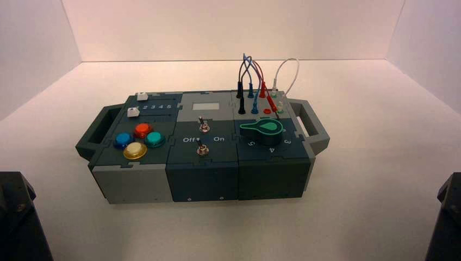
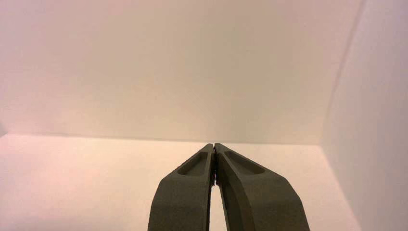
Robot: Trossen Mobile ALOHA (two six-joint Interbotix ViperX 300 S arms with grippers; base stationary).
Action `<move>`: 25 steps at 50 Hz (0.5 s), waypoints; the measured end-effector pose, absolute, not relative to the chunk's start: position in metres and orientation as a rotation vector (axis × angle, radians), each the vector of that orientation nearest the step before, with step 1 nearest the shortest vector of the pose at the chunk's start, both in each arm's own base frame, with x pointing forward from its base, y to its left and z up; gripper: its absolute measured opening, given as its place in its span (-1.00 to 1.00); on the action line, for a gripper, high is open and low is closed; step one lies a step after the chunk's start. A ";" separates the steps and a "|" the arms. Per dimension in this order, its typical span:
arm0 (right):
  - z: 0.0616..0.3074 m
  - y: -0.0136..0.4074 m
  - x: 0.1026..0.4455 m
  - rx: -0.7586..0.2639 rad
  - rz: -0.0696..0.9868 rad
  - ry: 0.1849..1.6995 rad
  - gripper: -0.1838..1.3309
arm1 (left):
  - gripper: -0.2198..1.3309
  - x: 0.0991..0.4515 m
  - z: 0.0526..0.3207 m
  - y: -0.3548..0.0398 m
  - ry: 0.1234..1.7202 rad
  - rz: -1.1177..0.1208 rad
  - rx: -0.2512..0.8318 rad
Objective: Move the top slider to position 2.
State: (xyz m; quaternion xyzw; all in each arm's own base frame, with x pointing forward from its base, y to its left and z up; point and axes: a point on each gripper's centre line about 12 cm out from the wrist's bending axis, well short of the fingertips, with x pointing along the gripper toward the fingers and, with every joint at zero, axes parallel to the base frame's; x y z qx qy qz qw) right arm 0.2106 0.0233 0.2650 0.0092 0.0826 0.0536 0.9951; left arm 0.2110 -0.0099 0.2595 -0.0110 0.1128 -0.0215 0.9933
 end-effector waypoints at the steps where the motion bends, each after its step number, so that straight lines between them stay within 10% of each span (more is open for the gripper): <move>1: 0.265 0.027 0.211 0.019 0.125 0.178 -0.94 | -0.93 0.212 0.258 -0.011 0.254 -0.049 -0.022; 25: 0.244 0.114 0.215 -0.053 0.458 0.529 -0.94 | -0.93 0.225 0.213 -0.029 0.705 -0.119 0.012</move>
